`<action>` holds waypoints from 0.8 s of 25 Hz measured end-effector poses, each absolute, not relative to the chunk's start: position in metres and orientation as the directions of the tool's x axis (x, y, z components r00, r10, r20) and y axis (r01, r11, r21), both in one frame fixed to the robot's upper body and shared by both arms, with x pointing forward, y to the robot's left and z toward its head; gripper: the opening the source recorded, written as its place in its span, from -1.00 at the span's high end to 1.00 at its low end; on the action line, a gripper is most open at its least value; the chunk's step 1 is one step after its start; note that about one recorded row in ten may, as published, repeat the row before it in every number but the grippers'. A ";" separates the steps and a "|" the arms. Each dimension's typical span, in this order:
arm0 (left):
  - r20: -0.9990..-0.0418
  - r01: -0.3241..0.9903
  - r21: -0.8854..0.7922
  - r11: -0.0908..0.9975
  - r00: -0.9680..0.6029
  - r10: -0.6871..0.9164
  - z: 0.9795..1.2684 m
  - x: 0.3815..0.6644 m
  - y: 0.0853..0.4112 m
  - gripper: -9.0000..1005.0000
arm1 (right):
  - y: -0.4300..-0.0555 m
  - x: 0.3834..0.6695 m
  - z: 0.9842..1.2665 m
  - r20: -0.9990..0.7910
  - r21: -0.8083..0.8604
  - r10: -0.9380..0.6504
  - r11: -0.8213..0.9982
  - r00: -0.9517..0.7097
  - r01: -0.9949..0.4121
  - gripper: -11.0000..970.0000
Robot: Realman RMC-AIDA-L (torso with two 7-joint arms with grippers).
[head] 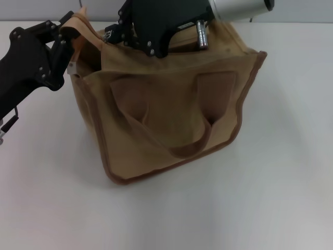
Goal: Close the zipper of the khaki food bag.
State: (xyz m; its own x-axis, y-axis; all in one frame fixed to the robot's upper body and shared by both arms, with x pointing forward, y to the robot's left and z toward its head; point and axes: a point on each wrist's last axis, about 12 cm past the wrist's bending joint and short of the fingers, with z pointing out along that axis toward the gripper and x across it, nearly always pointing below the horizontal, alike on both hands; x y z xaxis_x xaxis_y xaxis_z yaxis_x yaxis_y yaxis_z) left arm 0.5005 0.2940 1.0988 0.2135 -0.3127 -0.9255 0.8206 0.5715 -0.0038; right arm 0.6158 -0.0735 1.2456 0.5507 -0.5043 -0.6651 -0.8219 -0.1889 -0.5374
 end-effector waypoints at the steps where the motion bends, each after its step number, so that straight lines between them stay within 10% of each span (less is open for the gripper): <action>1: -0.925 0.817 -0.004 0.576 0.216 -0.313 1.099 0.500 0.295 0.78 | -0.074 0.616 1.246 -0.667 -0.535 -0.506 -0.186 0.547 -0.824 0.97; 20: -0.922 0.803 -0.009 0.596 0.224 -0.316 1.097 0.497 0.299 0.78 | -0.084 0.620 1.246 -0.686 -0.523 -0.525 -0.125 0.503 -0.843 0.97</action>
